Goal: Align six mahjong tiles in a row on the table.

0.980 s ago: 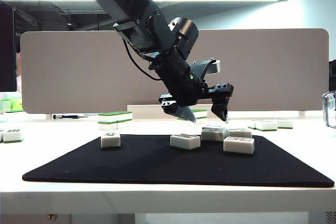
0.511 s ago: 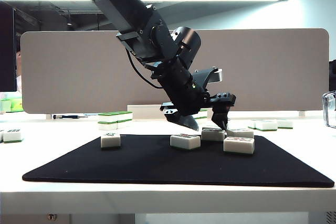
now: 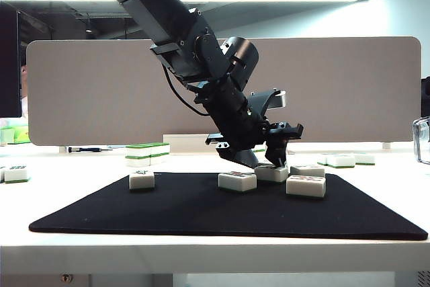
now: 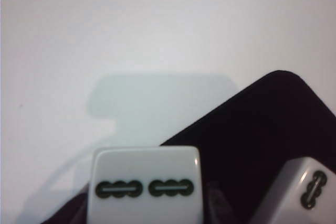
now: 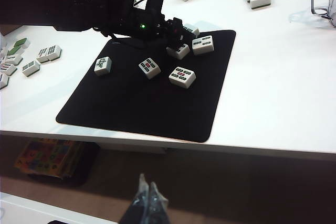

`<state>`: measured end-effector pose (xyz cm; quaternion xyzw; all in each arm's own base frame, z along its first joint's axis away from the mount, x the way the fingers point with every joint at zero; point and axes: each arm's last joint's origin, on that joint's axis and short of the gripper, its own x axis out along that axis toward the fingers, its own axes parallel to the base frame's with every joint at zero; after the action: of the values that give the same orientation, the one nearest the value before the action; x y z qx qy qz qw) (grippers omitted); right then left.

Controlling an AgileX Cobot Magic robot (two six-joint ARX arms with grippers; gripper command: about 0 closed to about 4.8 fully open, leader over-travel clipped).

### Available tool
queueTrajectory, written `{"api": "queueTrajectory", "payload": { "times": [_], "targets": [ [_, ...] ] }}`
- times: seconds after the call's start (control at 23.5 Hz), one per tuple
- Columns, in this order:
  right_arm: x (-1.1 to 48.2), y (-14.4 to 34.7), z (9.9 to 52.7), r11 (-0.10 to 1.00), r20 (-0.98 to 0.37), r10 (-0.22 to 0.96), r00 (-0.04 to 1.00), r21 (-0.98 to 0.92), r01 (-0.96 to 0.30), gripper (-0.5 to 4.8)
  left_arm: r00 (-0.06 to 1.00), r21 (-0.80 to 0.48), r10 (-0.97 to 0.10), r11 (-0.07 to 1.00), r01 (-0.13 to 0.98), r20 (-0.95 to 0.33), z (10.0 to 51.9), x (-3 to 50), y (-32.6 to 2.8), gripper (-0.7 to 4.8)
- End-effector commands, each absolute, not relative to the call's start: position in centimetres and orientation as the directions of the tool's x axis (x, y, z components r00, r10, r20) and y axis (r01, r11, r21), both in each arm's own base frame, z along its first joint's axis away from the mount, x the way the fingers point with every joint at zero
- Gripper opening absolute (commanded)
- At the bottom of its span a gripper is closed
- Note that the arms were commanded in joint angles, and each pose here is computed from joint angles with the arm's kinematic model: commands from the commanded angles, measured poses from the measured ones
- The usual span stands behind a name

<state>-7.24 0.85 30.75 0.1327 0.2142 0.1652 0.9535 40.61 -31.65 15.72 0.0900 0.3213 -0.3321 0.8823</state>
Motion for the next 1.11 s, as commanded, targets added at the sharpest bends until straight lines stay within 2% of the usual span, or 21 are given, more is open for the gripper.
{"api": "queueTrajectory", "payload": {
  "times": [0.04,0.13,0.43,0.81,0.94,1.11],
  "targets": [
    [-7.5,0.8,30.8,0.911,-0.345,0.370,0.863,0.315,-0.264,-0.01,0.601,-0.045,-0.552,0.757,0.651,-0.578,18.5,40.6,-31.7,1.72],
    [-7.5,0.8,30.8,0.911,-0.345,0.370,0.863,0.315,-0.265,-0.01,0.613,-0.044,-0.561,0.757,0.652,-0.557,19.5,40.7,-31.8,1.42],
    [-7.5,0.8,30.8,0.911,-0.345,0.370,0.863,0.315,-0.264,-0.01,0.614,-0.046,-0.568,0.753,0.656,-0.548,21.7,41.0,-32.1,1.42],
    [-7.5,0.8,30.8,0.912,-0.345,0.368,0.864,0.314,-0.264,-0.01,0.544,0.061,-0.503,0.695,0.717,-0.672,24.5,40.2,-30.4,1.42],
    [-7.5,0.8,30.8,0.920,-0.348,0.348,0.871,0.307,-0.245,-0.01,0.517,0.037,-0.548,0.662,0.748,-0.657,25.9,40.3,-29.2,1.42],
    [-7.5,0.8,30.8,0.920,-0.347,0.347,0.871,0.306,-0.245,-0.01,0.434,0.037,-0.631,0.540,0.841,-0.643,27.9,39.9,-27.5,1.43]
  ]
}}
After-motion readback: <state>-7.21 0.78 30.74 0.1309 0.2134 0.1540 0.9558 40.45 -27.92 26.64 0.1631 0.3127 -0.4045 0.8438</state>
